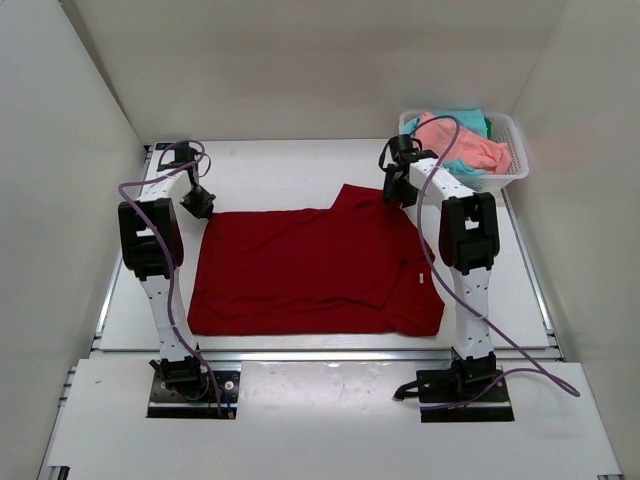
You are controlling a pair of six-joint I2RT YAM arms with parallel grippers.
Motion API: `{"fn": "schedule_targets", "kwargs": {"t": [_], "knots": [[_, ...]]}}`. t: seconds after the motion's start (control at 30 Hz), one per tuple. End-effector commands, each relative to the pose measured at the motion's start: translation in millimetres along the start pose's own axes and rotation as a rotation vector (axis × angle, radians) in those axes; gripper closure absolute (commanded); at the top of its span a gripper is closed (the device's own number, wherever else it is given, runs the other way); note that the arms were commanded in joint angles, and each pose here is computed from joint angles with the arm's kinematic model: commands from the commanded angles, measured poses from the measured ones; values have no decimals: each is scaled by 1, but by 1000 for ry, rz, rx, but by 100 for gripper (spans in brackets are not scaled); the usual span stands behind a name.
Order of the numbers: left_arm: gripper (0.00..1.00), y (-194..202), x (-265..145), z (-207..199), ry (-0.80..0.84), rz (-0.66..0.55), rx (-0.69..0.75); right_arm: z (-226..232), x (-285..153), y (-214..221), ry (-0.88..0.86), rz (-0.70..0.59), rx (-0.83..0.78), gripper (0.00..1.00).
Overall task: Fold and stack the t-shirts
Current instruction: Grap the side of the flattened tshirt furthest away from the robot with both arms
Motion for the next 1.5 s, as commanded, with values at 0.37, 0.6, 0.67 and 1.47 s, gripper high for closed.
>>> {"fn": "schedule_targets", "kwargs": {"t": [0.37,0.6,0.67,1.47], "knots": [[100,-1,-3,0,40,0,-24,18,30,16,-43,88,-31,60],[100,0,-6,0,49,5,-22,16,34,13,-87,121,-23,72],[100,1,-3,0,48,10,-16,19,33,13,-89,123,-30,84],[100,-24,-37,-8,121,-38,-16,-7,-51,-49,-194,-150,-67,100]]}}
Point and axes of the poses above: each gripper's point midway between its finger pads, its own x axis out along the fingers, its own z axis along the line the jaws close on, y = z × x, the point moved 10 cm from there along -x, back along the fingers, and after that the axes turned 1 degree about x, right-handed, at the moved point
